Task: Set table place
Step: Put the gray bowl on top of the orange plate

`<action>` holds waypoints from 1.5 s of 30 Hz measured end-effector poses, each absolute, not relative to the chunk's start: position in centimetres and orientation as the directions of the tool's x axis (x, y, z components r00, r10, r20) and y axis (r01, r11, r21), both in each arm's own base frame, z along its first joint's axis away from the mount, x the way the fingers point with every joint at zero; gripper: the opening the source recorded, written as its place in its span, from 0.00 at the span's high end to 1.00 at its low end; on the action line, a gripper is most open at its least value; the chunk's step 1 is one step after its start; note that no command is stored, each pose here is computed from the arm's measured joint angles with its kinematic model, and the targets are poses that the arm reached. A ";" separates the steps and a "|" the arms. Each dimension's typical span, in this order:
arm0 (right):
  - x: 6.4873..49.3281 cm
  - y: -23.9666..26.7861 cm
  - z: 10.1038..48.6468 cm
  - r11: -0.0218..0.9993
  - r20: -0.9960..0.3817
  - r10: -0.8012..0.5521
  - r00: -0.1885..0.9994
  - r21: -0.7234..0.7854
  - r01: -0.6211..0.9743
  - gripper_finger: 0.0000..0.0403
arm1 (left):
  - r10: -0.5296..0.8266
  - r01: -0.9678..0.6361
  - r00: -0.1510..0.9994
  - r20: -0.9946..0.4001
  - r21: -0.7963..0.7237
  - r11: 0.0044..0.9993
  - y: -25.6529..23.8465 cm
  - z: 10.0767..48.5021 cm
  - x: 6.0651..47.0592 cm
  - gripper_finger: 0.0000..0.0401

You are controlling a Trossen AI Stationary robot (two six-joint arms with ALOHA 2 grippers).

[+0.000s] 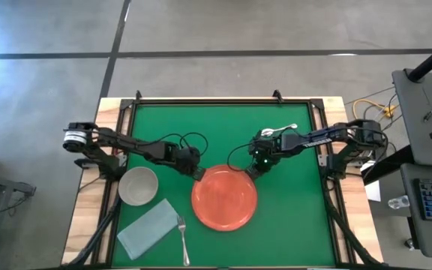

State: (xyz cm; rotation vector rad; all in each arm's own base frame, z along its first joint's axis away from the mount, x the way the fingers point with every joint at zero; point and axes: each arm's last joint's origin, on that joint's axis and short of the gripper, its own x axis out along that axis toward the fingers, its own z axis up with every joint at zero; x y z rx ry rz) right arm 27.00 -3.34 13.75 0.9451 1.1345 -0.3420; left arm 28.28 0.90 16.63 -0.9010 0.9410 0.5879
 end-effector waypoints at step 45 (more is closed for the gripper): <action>24.5 -19.9 16.3 0.962 -0.995 -0.026 -0.096 -0.051 0.268 0.66 | 0.312 -0.519 0.855 -0.415 -0.681 0.516 8.3 28.8 22.8 1.00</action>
